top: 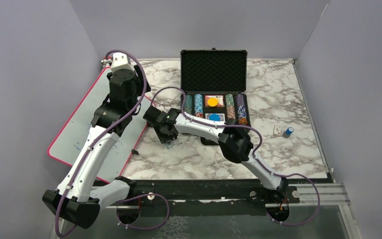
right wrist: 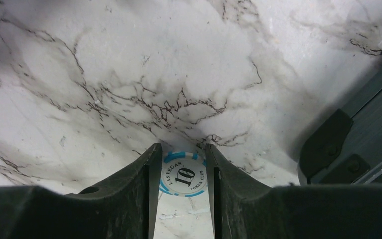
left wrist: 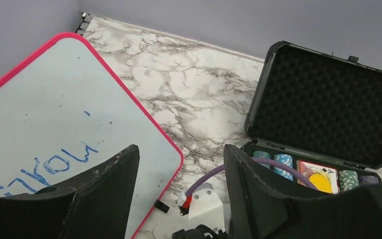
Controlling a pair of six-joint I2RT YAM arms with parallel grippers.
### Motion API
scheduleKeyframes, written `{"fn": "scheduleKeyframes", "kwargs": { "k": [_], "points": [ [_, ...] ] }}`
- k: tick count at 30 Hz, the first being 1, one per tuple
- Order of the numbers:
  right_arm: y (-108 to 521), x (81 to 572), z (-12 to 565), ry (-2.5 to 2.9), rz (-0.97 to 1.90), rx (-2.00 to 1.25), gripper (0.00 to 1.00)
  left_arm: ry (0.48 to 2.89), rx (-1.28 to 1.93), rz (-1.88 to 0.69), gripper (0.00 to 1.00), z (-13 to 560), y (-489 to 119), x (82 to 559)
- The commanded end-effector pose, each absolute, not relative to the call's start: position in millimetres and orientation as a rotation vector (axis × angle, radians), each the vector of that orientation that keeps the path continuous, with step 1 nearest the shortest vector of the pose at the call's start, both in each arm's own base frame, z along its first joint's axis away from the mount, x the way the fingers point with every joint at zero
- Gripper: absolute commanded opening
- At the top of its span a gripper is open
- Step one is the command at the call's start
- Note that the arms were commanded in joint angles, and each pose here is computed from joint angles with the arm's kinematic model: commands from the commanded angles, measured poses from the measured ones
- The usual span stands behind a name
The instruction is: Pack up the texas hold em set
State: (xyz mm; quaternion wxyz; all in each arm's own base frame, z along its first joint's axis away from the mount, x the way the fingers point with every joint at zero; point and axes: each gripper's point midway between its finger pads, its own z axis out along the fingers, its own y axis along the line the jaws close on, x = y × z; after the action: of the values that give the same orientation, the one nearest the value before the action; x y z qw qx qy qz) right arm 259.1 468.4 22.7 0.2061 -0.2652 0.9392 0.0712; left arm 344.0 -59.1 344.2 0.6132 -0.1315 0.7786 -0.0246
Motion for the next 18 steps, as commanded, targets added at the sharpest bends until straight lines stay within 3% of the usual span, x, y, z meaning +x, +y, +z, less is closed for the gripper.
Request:
{"fn": "scheduleKeyframes", "kwargs": {
  "k": [1, 8, 18],
  "points": [
    [458.1, 231.2, 17.3, 2.706, 0.225, -0.839, 0.43, 1.791, -0.299, -0.086, 0.66, 345.0, -62.6, 347.0],
    [462.9, 230.4, 18.6, 2.707, 0.231, -0.891, 0.61, 1.793, -0.297, -0.094, 0.66, 344.7, -64.1, 347.7],
    [440.8, 222.6, -4.3, 2.717, 0.071, -0.99, 0.6, 1.793, -0.297, -0.089, 0.66, 344.7, -63.2, 347.6]
  ]
}}
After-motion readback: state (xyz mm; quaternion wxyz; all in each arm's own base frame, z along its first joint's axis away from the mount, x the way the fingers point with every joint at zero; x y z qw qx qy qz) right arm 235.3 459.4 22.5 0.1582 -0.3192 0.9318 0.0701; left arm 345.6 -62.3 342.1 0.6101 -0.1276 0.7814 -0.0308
